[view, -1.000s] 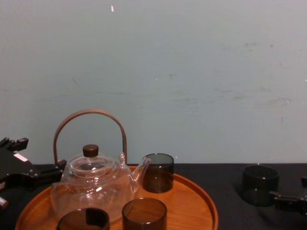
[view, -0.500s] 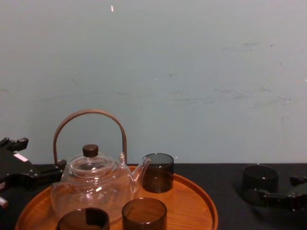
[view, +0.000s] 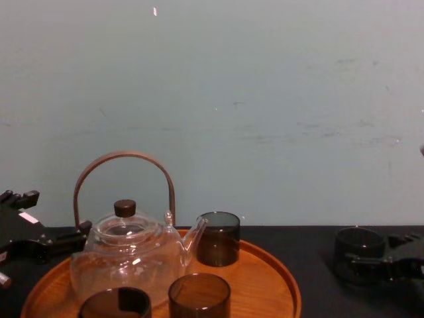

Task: Pick up the glass from the table and place it on the tray.

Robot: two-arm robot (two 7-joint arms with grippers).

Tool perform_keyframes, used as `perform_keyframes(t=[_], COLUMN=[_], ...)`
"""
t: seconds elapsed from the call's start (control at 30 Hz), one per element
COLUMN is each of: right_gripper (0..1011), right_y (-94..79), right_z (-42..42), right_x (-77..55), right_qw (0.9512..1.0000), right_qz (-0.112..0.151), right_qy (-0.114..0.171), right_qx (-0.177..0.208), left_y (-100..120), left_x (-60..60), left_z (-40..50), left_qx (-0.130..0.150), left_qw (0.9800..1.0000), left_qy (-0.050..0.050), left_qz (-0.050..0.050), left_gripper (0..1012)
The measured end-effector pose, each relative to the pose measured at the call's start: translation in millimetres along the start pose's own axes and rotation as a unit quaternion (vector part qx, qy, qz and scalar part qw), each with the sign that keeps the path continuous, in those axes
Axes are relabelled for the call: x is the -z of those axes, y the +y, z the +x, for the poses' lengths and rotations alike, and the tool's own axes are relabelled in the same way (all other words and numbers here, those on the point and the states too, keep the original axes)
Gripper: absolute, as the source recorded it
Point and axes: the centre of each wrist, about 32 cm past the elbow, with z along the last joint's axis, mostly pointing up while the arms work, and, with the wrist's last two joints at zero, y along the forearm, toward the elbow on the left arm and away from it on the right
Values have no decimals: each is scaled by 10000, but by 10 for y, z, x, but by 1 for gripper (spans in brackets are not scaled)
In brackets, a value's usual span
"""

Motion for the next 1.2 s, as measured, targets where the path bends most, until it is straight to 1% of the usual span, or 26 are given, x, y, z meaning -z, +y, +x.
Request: perform_keyframes(t=[0.3,0.7,1.0,1.2], right_gripper=[1002,1002,1002,1003], right_y=[139,290,349,347], right_z=[7,50,67,69], right_x=[-21,-18,-36,-36], right_qw=[10000,10000,9999,9999], right_qz=[-11,-86,-93,-92], right_qy=[-22,33,-3,-5], right_qx=[-6,-18,-73,-71], left_y=[0,0,0,0], left_x=[0,0,0,0], left_z=[0,0,0,0], left_qx=[0,0,0,0], left_qw=[10000,10000,10000,10000], left_qy=[0,0,0,0], left_qz=[0,0,0,0], left_gripper=[1009,1009,1010,1009])
